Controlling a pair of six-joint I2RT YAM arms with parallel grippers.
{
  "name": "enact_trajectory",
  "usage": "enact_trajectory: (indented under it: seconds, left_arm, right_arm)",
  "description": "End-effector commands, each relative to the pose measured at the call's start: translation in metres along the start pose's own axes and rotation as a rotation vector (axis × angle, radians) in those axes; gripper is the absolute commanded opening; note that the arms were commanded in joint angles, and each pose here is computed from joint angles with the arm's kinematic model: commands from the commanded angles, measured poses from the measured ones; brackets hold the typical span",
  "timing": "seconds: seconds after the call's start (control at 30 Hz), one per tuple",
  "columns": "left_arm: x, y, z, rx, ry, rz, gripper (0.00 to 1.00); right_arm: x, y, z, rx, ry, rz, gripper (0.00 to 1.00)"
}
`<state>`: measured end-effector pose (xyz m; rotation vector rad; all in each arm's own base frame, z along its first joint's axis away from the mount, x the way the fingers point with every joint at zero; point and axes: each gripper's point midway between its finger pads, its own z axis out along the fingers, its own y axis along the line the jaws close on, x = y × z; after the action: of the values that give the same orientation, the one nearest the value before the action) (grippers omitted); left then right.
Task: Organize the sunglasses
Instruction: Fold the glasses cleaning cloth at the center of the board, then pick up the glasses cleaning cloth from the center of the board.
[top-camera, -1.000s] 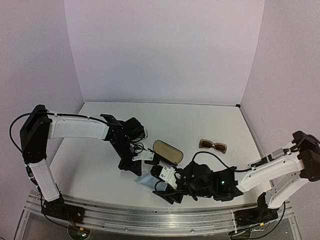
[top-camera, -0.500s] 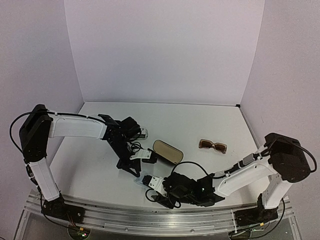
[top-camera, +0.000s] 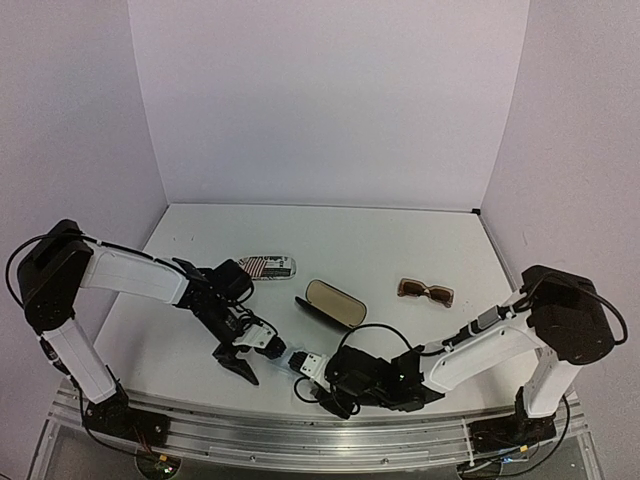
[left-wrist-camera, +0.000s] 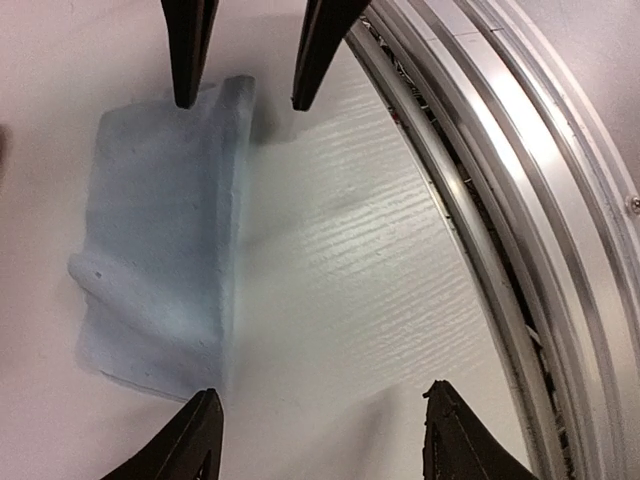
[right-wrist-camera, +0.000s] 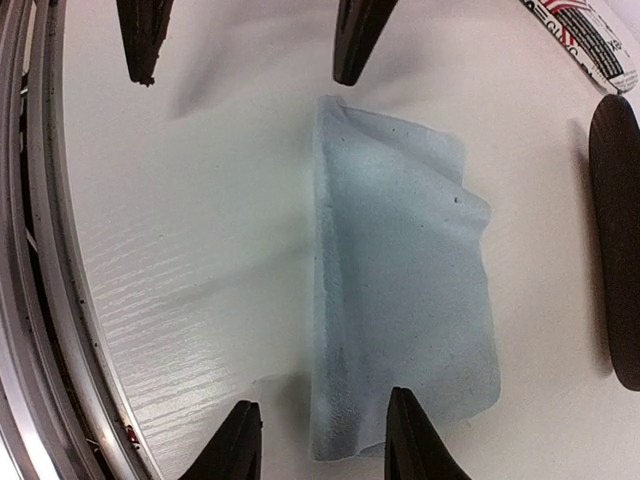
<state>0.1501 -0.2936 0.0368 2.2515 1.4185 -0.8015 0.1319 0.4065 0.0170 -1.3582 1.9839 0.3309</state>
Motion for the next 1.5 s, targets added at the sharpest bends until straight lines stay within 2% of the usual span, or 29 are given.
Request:
enact_trajectory:
  seconds: [0.0,0.13,0.3,0.4,0.63,0.73,0.87,0.93,1.2,1.47]
  left_arm:
    - [-0.018,0.025,0.003,-0.093,-0.093,0.167,0.60]
    - [-0.010,0.028,0.012,-0.107,-0.081,0.208,0.60]
    - [-0.008,0.036,0.019,-0.116,-0.080,0.206,0.59]
    - [-0.005,0.045,0.022,-0.146,-0.062,0.209,0.59]
    - [0.014,0.046,0.034,-0.147,0.007,0.243,0.48]
    - [0.019,0.045,0.039,-0.155,0.034,0.259,0.36]
    - [0.016,0.049,0.038,-0.168,0.036,0.242,0.09]
    - [0.014,0.051,0.036,-0.172,0.037,0.239,0.00]
    - [0.017,0.071,0.027,-0.237,0.098,0.160,0.00]
    - [-0.023,0.099,0.000,-0.234,0.046,0.008,0.00]
  right_arm:
    - [0.008,-0.001,0.005,0.004,0.034,0.043,0.34]
    - [0.021,-0.010,0.008,0.039,0.081,0.069,0.28]
    - [0.022,-0.009,0.010,0.041,0.096,0.057,0.08]
    - [0.021,-0.013,0.008,0.056,0.096,0.049,0.00]
    - [0.007,-0.021,-0.003,0.054,0.056,0.066,0.00]
    - [0.000,-0.024,-0.006,0.055,0.040,0.076,0.00]
    - [-0.007,-0.029,-0.009,0.052,0.023,0.093,0.00]
    - [-0.009,-0.032,-0.011,0.051,0.017,0.106,0.00]
    - [-0.019,-0.052,-0.024,0.061,-0.022,0.157,0.00]
    - [-0.048,-0.076,-0.041,0.087,-0.097,0.183,0.00]
